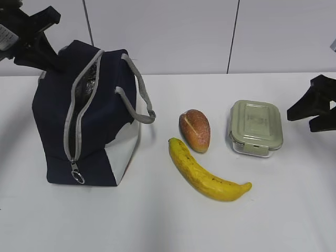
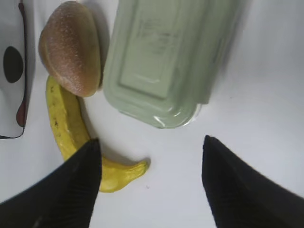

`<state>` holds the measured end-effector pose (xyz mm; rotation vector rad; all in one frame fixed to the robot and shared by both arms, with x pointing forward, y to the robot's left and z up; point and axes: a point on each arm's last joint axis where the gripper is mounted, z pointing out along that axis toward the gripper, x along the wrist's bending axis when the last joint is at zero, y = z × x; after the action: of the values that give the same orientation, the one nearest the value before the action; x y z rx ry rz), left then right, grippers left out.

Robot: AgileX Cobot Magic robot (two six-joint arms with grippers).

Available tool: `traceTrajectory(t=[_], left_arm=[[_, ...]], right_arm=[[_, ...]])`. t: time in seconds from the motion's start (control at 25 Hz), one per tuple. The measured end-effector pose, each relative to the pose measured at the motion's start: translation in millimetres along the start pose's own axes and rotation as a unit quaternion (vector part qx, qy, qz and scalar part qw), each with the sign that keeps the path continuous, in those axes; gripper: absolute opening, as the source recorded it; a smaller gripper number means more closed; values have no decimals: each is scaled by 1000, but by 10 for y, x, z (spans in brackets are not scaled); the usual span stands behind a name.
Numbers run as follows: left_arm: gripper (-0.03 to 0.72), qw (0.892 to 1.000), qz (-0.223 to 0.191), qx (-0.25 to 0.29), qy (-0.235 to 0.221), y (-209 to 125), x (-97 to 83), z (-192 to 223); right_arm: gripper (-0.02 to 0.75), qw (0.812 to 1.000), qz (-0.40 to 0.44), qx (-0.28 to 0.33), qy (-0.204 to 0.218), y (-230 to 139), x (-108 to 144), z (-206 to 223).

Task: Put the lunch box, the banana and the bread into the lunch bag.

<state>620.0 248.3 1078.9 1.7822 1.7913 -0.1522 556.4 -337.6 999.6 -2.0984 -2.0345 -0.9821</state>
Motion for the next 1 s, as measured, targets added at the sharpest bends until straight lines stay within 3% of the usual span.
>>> traceTrajectory(t=[0.24,0.4,0.56,1.0], left_arm=[[-3,1000,0,0,0,0,0,0],[-3,1000,2,0,0,0,0,0],[-3,1000,4,0,0,0,0,0],[-3,1000,8,1,0,-2,0,0]], right_arm=[[491,998,11,15,60,81,-443,241],[539,994,15,24,102,224,-612,438],[585,993,16,23,116,361,-735,584],[587,987,21,32,154,453,-934,889]])
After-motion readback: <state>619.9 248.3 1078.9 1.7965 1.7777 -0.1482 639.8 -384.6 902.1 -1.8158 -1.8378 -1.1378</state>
